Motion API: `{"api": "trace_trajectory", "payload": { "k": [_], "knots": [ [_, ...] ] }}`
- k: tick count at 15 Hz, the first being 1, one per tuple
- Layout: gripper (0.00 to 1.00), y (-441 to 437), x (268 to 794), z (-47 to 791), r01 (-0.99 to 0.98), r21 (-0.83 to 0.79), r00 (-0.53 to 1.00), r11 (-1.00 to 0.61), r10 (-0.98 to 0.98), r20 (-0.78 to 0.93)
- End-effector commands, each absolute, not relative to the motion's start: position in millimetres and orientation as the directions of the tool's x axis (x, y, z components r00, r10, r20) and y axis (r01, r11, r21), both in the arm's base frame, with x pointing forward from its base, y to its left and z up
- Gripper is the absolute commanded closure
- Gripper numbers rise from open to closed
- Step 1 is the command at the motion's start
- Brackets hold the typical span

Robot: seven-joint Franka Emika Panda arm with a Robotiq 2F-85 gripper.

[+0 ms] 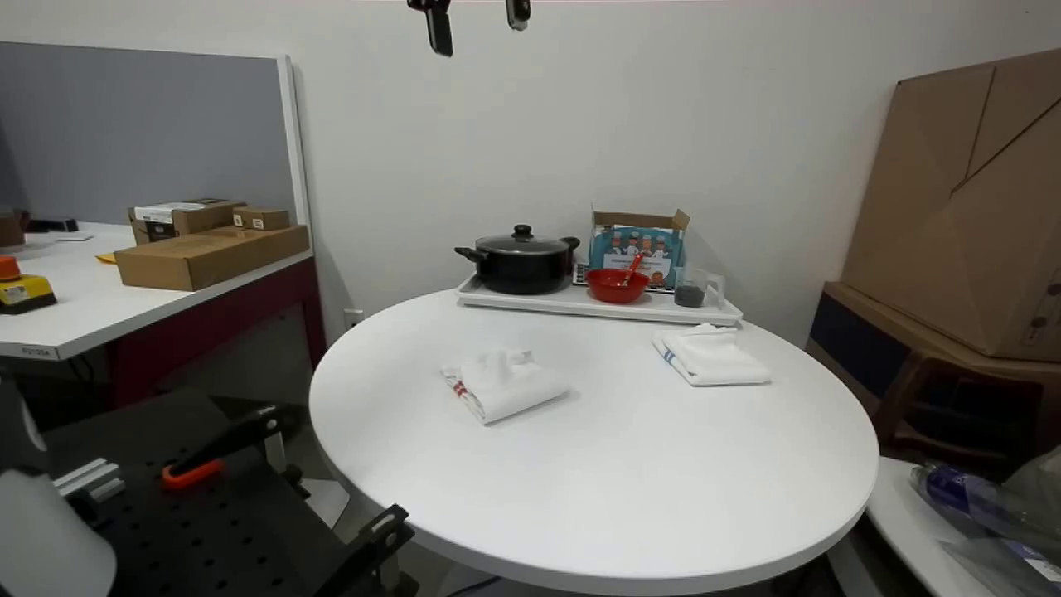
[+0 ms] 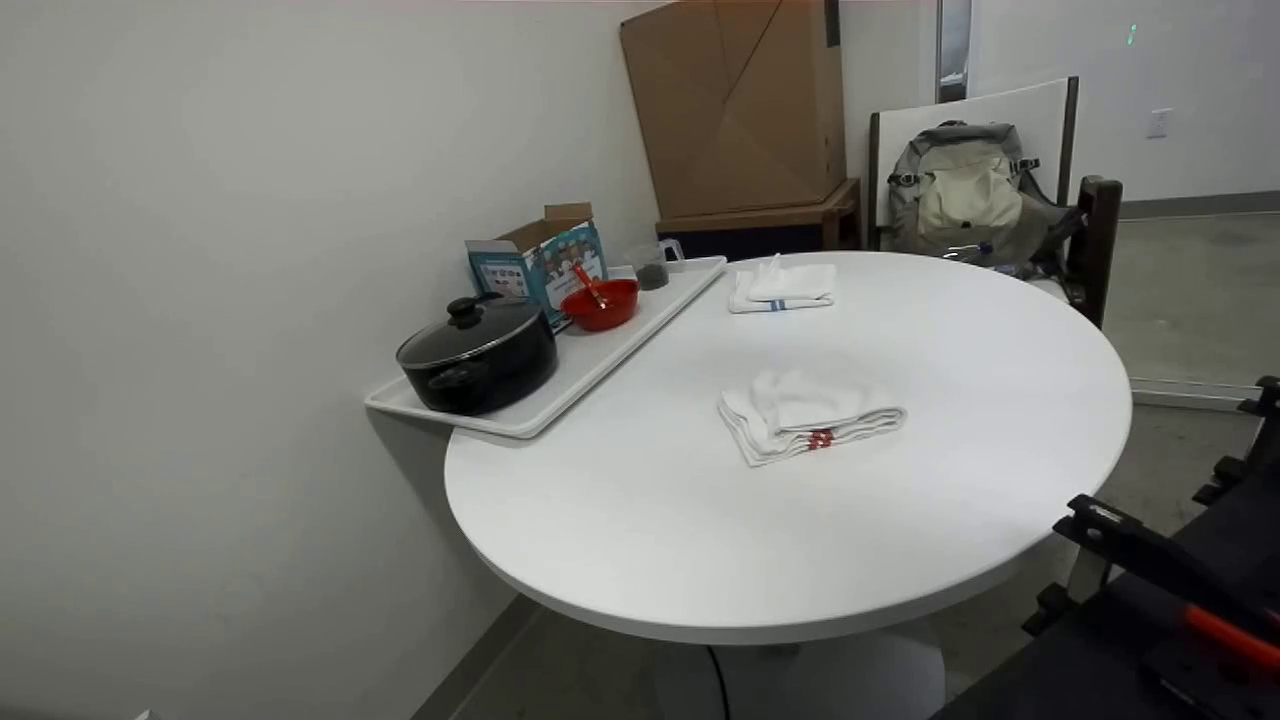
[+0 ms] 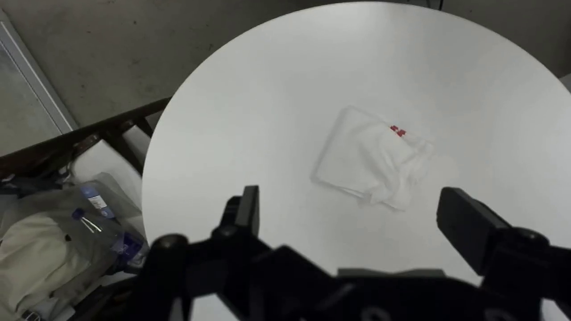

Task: Wipe the table using the towel located on the left

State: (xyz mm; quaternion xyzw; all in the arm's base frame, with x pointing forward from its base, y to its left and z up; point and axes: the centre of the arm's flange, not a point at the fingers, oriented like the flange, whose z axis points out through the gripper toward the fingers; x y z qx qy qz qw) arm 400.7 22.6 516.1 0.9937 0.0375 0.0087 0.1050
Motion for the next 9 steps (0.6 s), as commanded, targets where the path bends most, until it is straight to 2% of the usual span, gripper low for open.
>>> {"api": "trace_trajectory", "payload": {
  "k": [1,9],
  "knots": [
    [0.00,8,407,519,0.043,0.206,0.997,-0.978,0.056,0.057],
    [0.00,-16,443,473,0.091,0.254,0.984,-0.963,0.127,0.126]
  ]
}}
